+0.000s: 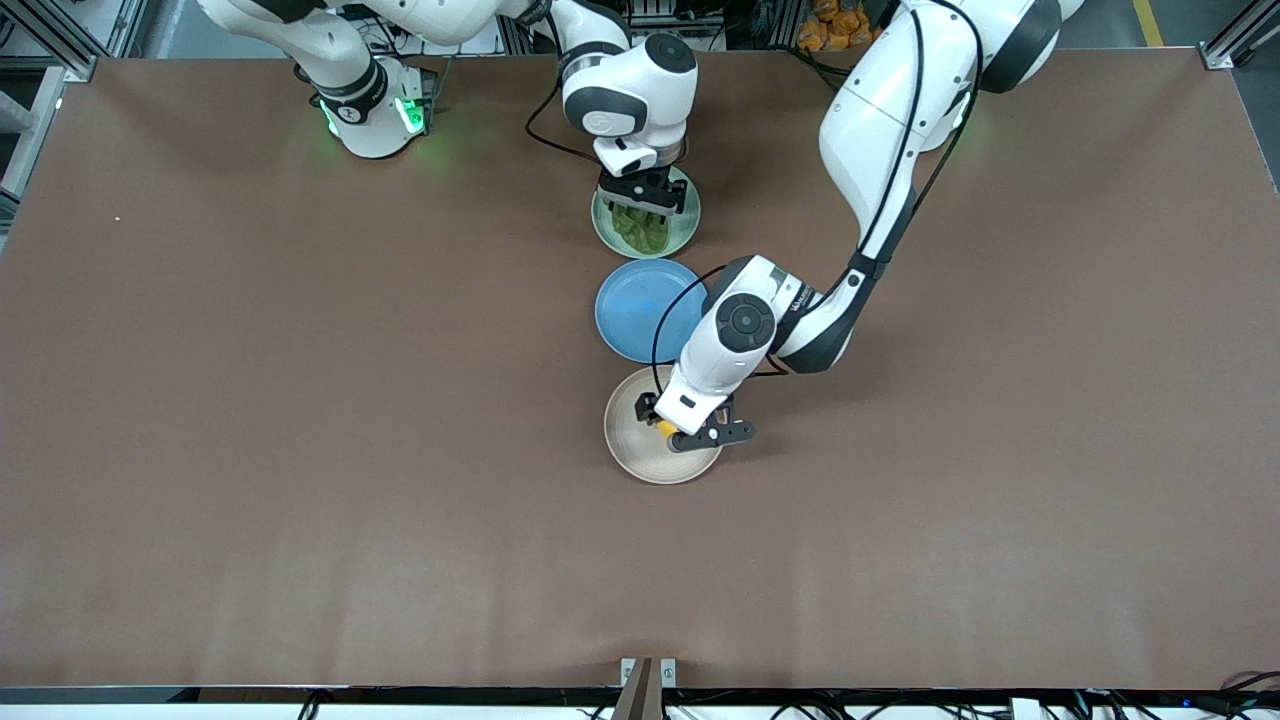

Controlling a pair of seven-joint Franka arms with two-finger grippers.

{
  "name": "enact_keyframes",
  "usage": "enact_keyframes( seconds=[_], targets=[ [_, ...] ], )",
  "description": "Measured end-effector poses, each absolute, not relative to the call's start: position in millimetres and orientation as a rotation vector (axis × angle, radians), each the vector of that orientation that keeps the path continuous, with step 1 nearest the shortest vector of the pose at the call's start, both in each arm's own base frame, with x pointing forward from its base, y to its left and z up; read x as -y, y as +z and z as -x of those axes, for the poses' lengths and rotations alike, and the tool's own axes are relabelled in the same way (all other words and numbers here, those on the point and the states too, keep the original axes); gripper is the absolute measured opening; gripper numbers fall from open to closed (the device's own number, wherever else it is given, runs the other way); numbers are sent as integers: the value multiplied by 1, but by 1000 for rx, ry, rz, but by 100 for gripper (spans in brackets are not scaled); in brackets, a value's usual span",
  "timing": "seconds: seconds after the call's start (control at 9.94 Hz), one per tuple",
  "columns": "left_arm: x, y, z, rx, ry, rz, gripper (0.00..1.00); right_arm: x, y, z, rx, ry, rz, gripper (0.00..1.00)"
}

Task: Pick lemon and lettuce from plates
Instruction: 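Close the left gripper on the lemon and lift it off the plate, then carry the lemon away from the plates while the right gripper grasps lettuce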

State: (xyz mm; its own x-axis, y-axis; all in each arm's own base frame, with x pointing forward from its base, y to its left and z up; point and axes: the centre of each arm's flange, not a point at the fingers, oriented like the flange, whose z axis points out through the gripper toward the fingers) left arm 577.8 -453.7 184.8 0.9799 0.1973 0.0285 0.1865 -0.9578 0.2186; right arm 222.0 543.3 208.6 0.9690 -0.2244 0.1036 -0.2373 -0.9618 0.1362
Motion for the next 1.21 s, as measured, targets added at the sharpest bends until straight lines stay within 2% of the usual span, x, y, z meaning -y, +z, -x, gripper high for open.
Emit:
enact_keyframes(
  seconds=[0.1,0.4,0.81,1.11,1.21],
  targets=[
    [454,186,-579,-281,86,-2914,66,-544,202,-218,344,123,-2969,100],
    [440,213,-601,-313,144,-2900,66,-549,196,-204,314,120,-2972,100],
    [372,361,-636,-426,129,-2911,66,-548,177,-200,302,176,-2970,100],
    [271,448,-638,-338,-8,-3014,66,-548,178,-205,312,183,-2973,100],
    [231,463,-638,-305,-46,-3036,66,-549,179,-208,316,189,-2976,83]
  ],
)
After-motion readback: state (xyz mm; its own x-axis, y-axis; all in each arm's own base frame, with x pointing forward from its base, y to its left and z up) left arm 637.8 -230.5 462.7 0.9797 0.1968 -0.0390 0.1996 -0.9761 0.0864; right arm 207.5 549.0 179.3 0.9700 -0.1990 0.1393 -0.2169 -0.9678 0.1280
